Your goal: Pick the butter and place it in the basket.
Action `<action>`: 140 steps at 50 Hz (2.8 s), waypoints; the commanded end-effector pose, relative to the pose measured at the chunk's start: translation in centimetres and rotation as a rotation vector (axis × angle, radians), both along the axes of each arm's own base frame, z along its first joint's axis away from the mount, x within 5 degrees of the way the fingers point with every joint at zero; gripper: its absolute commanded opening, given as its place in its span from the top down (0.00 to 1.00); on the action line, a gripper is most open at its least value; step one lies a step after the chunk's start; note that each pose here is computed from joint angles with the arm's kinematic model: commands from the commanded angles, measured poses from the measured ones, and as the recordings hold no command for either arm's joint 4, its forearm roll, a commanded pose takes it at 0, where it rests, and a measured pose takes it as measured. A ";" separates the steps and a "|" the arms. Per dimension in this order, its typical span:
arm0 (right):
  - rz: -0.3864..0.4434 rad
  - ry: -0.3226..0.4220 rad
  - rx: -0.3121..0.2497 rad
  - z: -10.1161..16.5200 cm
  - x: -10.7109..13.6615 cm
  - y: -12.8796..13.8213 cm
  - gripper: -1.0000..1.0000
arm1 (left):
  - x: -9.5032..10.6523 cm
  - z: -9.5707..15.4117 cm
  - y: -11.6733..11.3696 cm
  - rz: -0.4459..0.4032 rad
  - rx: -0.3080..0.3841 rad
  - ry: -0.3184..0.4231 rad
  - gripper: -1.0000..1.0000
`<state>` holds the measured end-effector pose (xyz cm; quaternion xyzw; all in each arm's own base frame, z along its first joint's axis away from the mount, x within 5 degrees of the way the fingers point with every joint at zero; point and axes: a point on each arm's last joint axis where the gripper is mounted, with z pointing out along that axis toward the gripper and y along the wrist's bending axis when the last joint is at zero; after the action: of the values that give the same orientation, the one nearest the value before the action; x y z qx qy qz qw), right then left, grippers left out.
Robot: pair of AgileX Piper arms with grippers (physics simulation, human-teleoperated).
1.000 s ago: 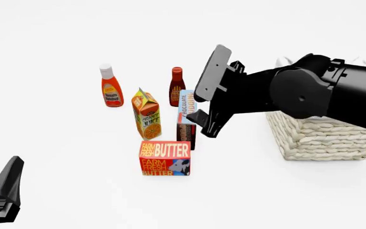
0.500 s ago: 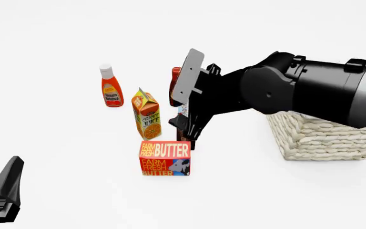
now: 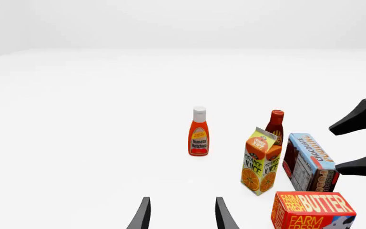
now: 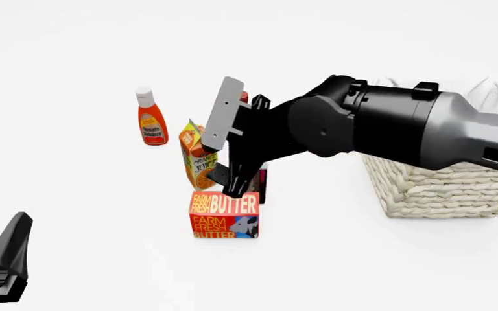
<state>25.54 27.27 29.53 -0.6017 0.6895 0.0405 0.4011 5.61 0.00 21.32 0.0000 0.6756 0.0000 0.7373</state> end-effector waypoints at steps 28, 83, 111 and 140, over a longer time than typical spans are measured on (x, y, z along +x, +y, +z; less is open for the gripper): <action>0.052 0.041 -0.026 -1.9 -1.1 2.5 0.00 | 0.0 0.0 0.0 0.000 0.000 0.000 0.00; 0.046 0.071 -0.075 -4.4 0.1 2.9 0.00 | 0.0 0.0 0.0 0.000 0.000 0.000 0.00; 0.066 0.071 -0.118 -5.6 0.5 2.7 0.00 | 0.0 0.0 0.0 0.000 0.000 0.000 0.00; 0.075 0.046 -0.144 -6.6 1.3 1.8 0.00 | 0.0 0.0 0.0 0.000 0.000 0.000 0.00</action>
<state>26.79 28.99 23.13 -0.6514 0.6776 0.0202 0.3407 5.61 0.00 21.32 0.0000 0.6756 0.0000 0.7373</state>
